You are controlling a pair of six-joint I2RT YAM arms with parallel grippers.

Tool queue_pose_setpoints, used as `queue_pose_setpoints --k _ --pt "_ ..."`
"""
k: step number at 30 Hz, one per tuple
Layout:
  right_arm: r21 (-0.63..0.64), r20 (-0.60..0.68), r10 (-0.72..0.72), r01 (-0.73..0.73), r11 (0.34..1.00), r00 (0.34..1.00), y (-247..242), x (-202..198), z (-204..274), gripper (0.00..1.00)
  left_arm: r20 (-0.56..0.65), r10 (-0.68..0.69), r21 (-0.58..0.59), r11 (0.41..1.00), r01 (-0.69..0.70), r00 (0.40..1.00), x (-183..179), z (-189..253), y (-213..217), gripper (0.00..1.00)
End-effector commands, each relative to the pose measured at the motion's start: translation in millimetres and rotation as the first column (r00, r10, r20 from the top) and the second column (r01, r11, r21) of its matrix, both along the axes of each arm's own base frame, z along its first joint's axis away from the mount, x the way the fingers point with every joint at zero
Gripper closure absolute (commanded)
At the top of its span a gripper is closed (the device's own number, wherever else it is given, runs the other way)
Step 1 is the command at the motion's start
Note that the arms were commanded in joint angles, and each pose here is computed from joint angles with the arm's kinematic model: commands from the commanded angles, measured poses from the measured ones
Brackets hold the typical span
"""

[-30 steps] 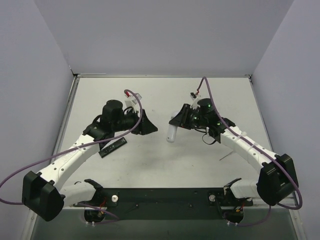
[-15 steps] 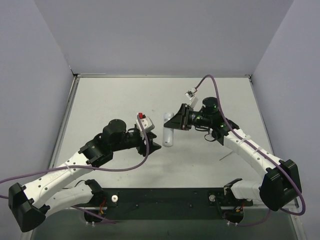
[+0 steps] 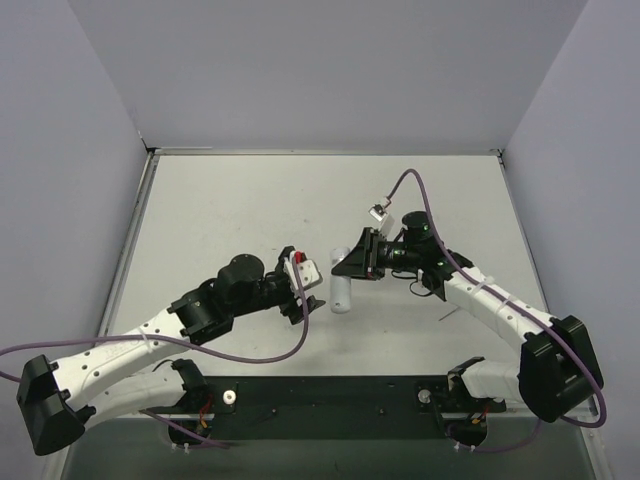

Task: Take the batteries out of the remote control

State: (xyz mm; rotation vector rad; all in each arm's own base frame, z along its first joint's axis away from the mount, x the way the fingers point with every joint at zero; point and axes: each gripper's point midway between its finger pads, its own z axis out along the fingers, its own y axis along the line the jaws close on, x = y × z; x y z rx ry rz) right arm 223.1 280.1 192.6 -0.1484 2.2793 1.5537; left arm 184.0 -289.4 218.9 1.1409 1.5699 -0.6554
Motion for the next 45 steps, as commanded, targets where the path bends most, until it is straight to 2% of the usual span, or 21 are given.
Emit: queue_pose_setpoints --k 1,7,15,24,32,39,41,45 --pt "0.049 0.035 0.023 -0.024 0.999 0.999 0.2 -3.2 4.0 1.0 0.113 -0.067 -0.079 0.994 0.077 0.991 -8.6 26.3 -4.2 0.18" --pt "0.082 -0.005 0.011 -0.011 0.997 1.0 2.7 -2.7 -10.1 1.0 0.138 -0.081 -0.059 0.994 0.09 0.987 -9.5 13.8 -5.3 0.18" --pt "0.116 -0.005 0.022 -0.021 0.993 1.0 14.6 2.9 -5.7 1.0 0.129 -0.145 -0.015 0.989 0.148 0.981 -13.7 -2.3 -13.8 0.18" --pt "0.116 -0.024 0.053 -0.05 0.992 0.998 28.6 -0.3 -10.8 1.0 0.138 -0.152 0.01 0.988 0.152 0.979 -13.4 -8.6 -12.5 0.24" --pt "0.104 -0.045 0.059 -0.054 0.993 0.997 37.3 -0.6 -18.7 1.0 0.096 -0.184 0.017 0.983 0.183 0.978 -19.7 -16.4 -15.7 0.28" --pt "0.138 -0.081 0.065 -0.054 0.989 0.995 42.5 5.9 -17.3 1.0 0.114 -0.134 0.014 0.991 0.133 0.984 -13.5 -14.6 -8.5 0.24" --pt "0.175 -0.05 0.08 -0.07 0.982 0.996 46.7 7.5 -8.4 1.0 0.114 -0.125 0.025 0.992 0.122 0.986 -11.8 -16.5 -6.9 0.23" --pt "0.166 -0.054 0.082 -0.072 0.983 0.995 48.0 10.4 -10.4 1.0 0.11 -0.099 0.06 0.994 0.093 0.989 -8.8 -20.2 -0.3 0.21"
